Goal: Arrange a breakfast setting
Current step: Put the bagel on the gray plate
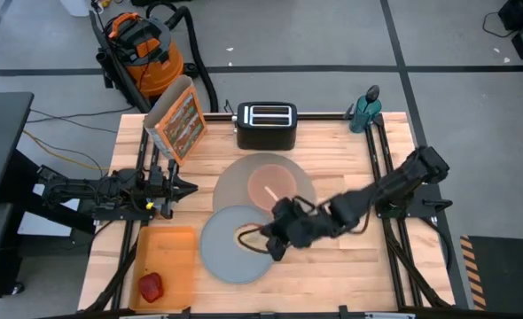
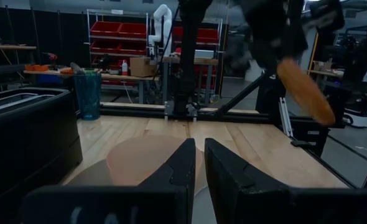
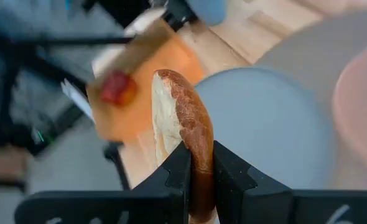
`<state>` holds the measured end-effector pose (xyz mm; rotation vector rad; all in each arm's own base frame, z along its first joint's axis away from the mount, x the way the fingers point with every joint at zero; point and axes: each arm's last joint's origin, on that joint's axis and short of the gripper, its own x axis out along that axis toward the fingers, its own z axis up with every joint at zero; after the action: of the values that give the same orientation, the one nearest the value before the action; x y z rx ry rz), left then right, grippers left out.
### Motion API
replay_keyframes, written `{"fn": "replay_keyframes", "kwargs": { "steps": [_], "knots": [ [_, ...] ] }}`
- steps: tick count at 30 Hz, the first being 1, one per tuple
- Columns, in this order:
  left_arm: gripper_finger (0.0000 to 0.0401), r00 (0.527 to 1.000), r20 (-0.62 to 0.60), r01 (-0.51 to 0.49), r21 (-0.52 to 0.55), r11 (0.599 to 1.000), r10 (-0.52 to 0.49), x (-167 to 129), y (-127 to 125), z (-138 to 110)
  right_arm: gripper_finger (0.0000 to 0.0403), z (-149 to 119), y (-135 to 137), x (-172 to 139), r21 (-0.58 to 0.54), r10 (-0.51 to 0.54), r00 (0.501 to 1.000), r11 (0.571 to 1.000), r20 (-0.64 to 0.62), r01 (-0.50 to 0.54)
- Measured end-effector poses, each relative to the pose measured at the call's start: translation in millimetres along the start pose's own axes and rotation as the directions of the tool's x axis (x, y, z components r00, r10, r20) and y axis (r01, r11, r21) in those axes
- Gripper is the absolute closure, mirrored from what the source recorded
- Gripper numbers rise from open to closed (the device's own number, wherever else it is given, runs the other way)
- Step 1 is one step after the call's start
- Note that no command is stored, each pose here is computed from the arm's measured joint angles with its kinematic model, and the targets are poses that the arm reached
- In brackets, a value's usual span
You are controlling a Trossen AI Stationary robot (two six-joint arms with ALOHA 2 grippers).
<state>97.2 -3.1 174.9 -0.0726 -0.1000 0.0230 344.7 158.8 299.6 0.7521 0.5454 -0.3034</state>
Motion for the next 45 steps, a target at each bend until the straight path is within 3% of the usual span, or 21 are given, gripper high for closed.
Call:
{"fn": "replay_keyframes", "kwargs": {
  "steps": [5,12,18,22,32,45],
  "knots": [
    [0.0358,1.0,0.0,0.0,0.0,1.0,0.0,0.0,0.0,-0.1,0.0351,-41.5,-27.8,31.5,0.234,-0.036,0.999,0.972,0.038,0.026],
    [0.0358,1.0,0.002,0.0,-0.001,1.0,0.0,0.0,0.0,0.2,0.0353,-69.0,-39.6,76.9,0.287,-0.024,0.999,0.957,-0.029,0.032],
    [0.0358,1.0,0.002,0.0,0.0,1.0,0.0,0.0,0.0,0.2,0.0353,-80.7,-49.9,100.2,0.437,-0.047,0.998,0.897,-0.04,0.059],
    [0.0358,1.0,0.0,0.0,0.0,1.0,0.0,0.0,0.0,-0.1,0.0353,-76.2,-53.1,107.0,0.453,-0.032,0.998,0.89,-0.047,0.05],
    [0.0358,1.0,0.0,0.0,0.0,1.0,0.0,0.0,0.0,0.0,0.0335,-59.0,-69.5,122.2,0.367,-0.075,0.996,0.926,-0.04,0.085],
    [0.0358,1.0,0.0,0.0,0.0,1.0,0.0,-0.1,0.0,0.0,0.0312,-57.6,-74.6,128.7,0.29,-0.063,0.995,0.953,-0.082,0.084]
  ]
}}
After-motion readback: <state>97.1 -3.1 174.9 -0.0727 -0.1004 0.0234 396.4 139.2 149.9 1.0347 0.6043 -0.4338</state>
